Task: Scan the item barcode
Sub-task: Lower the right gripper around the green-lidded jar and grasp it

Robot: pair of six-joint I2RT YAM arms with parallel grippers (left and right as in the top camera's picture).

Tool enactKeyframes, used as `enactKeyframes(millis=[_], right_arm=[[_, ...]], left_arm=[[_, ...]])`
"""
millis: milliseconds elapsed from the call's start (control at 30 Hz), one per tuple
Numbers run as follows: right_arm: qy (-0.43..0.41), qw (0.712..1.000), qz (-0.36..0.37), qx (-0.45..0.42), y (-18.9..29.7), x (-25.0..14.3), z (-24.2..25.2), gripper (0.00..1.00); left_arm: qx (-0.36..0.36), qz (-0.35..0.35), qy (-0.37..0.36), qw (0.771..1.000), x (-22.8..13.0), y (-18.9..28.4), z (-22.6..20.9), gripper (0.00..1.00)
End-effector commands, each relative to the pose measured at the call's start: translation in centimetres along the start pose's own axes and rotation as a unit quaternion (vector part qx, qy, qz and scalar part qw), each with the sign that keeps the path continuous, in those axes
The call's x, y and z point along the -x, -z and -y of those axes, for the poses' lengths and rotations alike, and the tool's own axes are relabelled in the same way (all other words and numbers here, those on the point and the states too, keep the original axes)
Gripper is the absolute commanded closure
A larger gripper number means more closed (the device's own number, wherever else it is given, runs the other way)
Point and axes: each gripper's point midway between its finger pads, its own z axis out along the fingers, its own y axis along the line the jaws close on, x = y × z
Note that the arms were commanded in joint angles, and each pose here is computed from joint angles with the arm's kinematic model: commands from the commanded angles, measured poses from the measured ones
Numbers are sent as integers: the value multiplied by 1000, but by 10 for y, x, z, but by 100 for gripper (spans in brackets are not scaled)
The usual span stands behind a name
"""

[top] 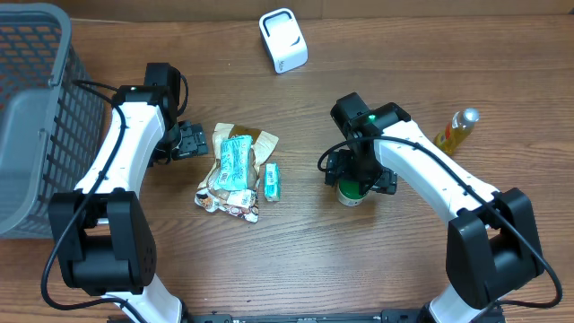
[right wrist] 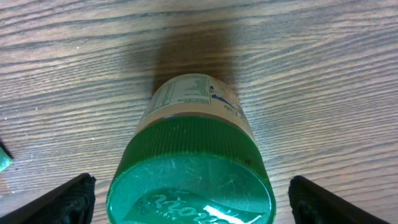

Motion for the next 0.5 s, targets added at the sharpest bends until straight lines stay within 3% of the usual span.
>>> enactKeyframes(millis=[0,467], right_arm=[[-1,1000,5,7,1,5,-2,7],[-3,999,35,-7,-36,9,8,9]], left_arm=[[-1,12,1,1000,6,6,-2,0],[-1,11,1,1000,6,6,-2,1]])
